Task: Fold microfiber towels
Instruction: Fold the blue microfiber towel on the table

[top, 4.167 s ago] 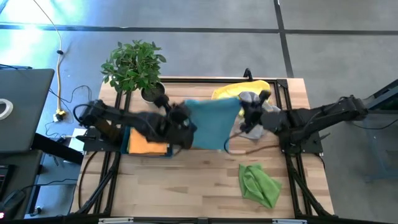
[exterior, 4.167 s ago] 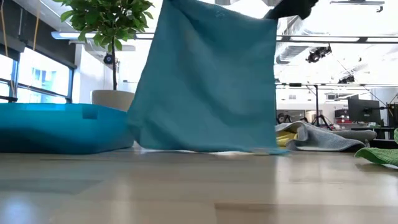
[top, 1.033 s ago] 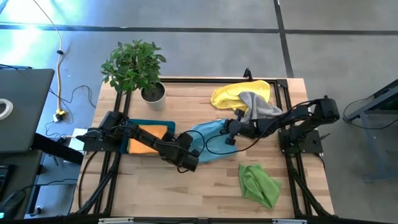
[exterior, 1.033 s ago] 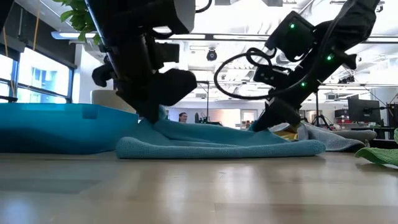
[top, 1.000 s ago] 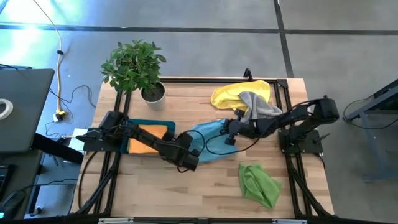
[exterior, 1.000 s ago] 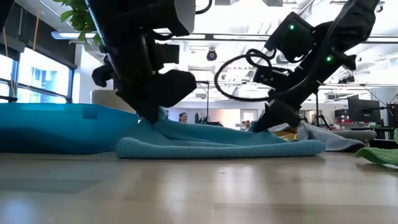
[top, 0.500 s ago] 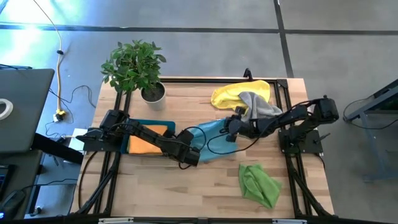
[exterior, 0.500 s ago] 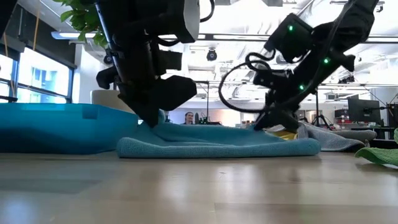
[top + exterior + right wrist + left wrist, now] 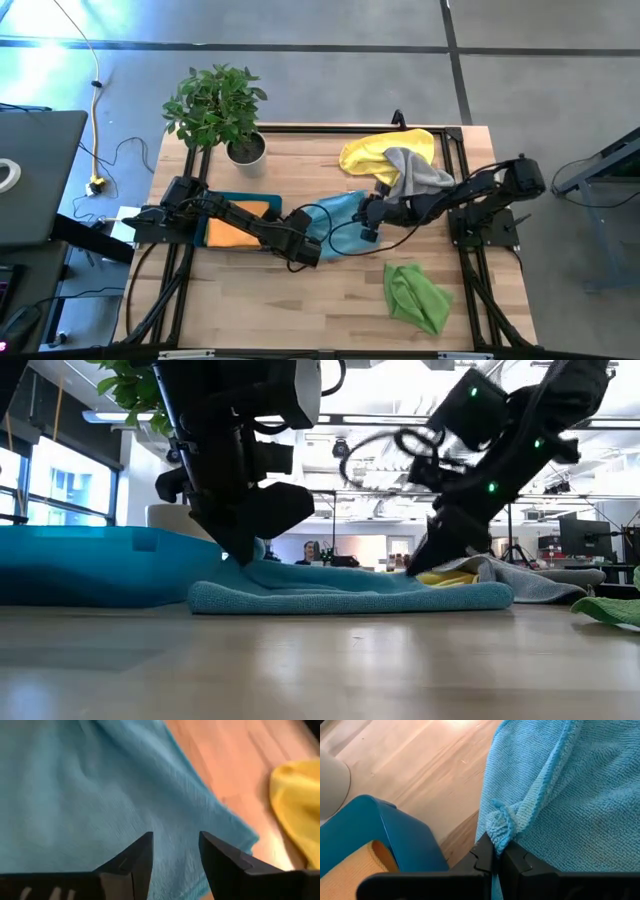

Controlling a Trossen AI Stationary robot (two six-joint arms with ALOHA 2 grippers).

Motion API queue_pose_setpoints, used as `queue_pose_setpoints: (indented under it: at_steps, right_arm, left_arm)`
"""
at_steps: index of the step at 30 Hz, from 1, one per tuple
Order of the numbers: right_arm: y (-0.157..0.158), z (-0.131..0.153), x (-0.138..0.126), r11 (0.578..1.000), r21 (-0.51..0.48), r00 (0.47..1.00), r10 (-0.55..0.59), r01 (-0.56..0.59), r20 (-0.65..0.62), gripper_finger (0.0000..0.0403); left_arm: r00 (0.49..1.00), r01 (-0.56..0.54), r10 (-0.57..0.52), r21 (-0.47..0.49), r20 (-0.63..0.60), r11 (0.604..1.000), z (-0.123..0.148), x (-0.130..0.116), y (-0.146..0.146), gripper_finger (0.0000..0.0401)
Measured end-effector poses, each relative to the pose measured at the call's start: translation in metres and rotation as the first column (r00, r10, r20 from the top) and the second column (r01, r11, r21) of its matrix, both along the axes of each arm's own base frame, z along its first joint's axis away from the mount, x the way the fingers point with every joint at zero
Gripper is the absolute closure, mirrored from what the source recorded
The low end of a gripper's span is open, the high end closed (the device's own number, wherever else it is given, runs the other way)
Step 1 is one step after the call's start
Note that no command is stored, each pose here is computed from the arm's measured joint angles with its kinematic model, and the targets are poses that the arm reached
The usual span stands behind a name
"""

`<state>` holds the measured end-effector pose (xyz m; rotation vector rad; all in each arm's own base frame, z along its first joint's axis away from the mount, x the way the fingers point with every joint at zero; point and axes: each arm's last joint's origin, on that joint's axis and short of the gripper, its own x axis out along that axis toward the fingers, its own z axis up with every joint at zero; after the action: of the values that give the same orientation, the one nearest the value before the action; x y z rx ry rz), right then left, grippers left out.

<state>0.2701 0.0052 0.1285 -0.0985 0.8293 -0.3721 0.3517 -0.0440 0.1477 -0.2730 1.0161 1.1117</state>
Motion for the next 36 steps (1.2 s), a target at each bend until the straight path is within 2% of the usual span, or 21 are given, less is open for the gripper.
queue_pose_setpoints:
  at_steps: [5, 10, 17, 20, 26, 28, 31, 33, 36]
  right_arm:
    - [0.000, -0.020, 0.001, 1.000, 0.006, 0.998, -0.016, 0.016, -0.069, 0.0265]
    - [0.001, -0.025, 0.004, 0.999, 0.008, 0.997, -0.037, 0.037, -0.065, 0.0265]
    - [0.001, -0.025, 0.003, 0.999, 0.013, 0.997, -0.032, 0.033, -0.073, 0.0265]
    - [0.001, -0.026, 0.002, 0.999, 0.014, 0.995, -0.031, 0.032, -0.092, 0.0265]
    - [0.001, -0.030, -0.004, 1.000, 0.014, 0.984, 0.004, -0.001, -0.180, 0.0265]
    - [0.002, -0.030, -0.004, 1.000, 0.010, 0.982, 0.023, -0.022, -0.189, 0.0265]
    - [0.006, -0.029, -0.005, 0.997, -0.017, 0.975, 0.069, -0.075, -0.210, 0.0265]
    - [0.009, -0.029, -0.006, 0.993, -0.030, 0.969, 0.101, -0.111, -0.223, 0.0265]
    - [0.014, -0.028, -0.007, 0.989, -0.029, 0.964, 0.134, -0.144, -0.229, 0.0265]
  left_arm:
    - [1.000, -0.003, 0.003, 0.021, 0.004, 1.000, 0.000, 0.000, 0.002, 0.0395]
    - [0.999, 0.030, -0.028, 0.033, -0.040, 0.999, 0.001, 0.001, 0.010, 0.0385]
    - [0.989, 0.068, -0.071, -0.028, -0.130, 0.997, -0.001, -0.001, 0.021, 0.0304]
    - [0.977, 0.067, -0.067, -0.006, -0.201, 0.998, 0.001, -0.007, 0.024, 0.0271]
    - [0.956, 0.066, -0.052, 0.040, -0.289, 0.997, 0.016, -0.010, 0.025, 0.0248]
    - [0.954, 0.079, -0.074, 0.007, -0.291, 0.997, 0.021, -0.006, 0.024, 0.0249]
    - [0.948, 0.126, -0.155, -0.121, -0.276, 0.985, 0.027, 0.001, 0.018, 0.0255]
    - [0.934, 0.212, -0.262, -0.214, -0.242, 0.954, 0.027, 0.007, 0.010, 0.0260]
    - [0.883, 0.368, -0.434, -0.313, -0.176, 0.876, 0.025, 0.016, -0.004, 0.0267]
